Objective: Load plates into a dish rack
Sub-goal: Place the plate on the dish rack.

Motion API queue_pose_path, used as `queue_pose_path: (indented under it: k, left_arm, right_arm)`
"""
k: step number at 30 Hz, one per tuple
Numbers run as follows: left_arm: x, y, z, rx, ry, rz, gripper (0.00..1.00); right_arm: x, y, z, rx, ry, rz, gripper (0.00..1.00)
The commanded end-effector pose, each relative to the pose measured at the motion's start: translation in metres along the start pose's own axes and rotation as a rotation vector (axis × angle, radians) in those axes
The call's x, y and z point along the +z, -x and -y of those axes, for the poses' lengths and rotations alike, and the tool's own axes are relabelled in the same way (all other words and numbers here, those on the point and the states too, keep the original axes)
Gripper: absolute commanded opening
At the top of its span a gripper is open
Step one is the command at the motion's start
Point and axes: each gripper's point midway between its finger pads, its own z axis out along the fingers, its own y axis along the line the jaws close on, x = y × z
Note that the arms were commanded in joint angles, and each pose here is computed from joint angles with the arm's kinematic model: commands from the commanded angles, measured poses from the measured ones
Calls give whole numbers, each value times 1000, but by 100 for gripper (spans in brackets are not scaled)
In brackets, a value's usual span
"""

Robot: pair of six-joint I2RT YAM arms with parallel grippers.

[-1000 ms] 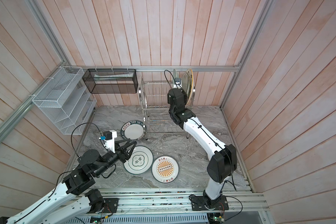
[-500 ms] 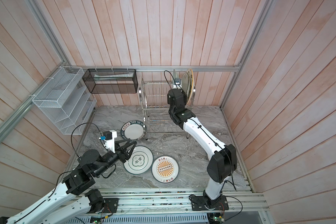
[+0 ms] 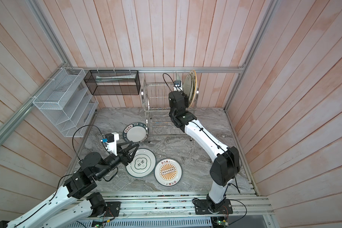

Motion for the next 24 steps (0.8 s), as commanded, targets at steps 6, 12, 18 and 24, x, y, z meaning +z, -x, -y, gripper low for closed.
queue_pose_path:
  k: [6, 12, 18, 24]
  left_arm:
    - [0, -4, -4, 16, 17, -8, 57]
    - [1, -5, -5, 17, 22, -10, 58]
    - [1, -4, -4, 18, 22, -11, 57]
    - [1, -4, -4, 17, 20, -10, 58]
  right_arm:
    - [-8, 40, 6, 106, -2, 88, 0]
    - [-9, 42, 3, 120, 24, 89, 13]
    - [-11, 51, 3, 126, 33, 104, 30]
    - [-14, 62, 6, 132, 35, 128, 39]
